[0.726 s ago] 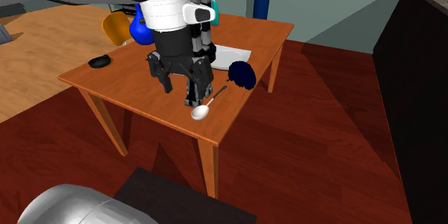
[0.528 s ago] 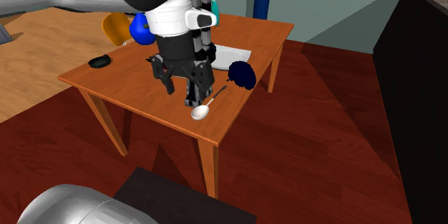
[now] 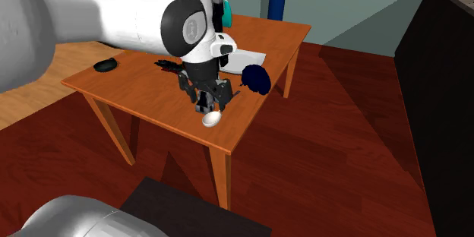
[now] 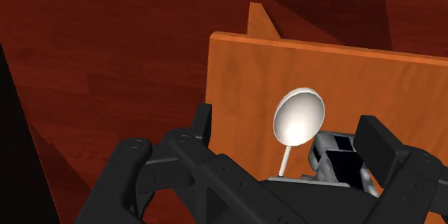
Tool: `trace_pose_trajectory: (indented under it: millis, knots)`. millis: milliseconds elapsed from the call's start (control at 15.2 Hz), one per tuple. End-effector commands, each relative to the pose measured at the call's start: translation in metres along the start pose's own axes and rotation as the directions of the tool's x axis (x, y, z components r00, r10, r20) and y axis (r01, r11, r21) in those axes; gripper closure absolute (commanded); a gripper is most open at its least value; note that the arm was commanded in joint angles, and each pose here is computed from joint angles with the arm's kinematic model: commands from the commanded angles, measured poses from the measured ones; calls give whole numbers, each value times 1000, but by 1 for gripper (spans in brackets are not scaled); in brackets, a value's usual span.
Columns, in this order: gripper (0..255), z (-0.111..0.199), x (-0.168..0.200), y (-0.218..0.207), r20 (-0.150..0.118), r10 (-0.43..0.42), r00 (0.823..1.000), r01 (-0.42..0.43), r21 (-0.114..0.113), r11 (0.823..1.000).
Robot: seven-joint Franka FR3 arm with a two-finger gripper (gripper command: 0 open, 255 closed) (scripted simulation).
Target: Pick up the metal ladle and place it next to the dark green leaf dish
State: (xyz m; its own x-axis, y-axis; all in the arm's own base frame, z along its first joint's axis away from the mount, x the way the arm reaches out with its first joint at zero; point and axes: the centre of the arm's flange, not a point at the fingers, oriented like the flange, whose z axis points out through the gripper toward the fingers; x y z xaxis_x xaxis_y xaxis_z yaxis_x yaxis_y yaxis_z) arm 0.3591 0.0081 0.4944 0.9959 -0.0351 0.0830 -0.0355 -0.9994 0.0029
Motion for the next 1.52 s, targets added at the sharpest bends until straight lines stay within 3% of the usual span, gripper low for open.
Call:
trace_pose_trajectory:
  millis: [0, 924, 1452]
  knots:
    - [0, 20, 15, -1, -33, 12, 999, -11, 17, 1000]
    - [0, 139, 125, -21, -216, 101, 971, -72, 138, 988]
    - [0, 181, 138, -27, -221, 104, 970, -73, 142, 987]
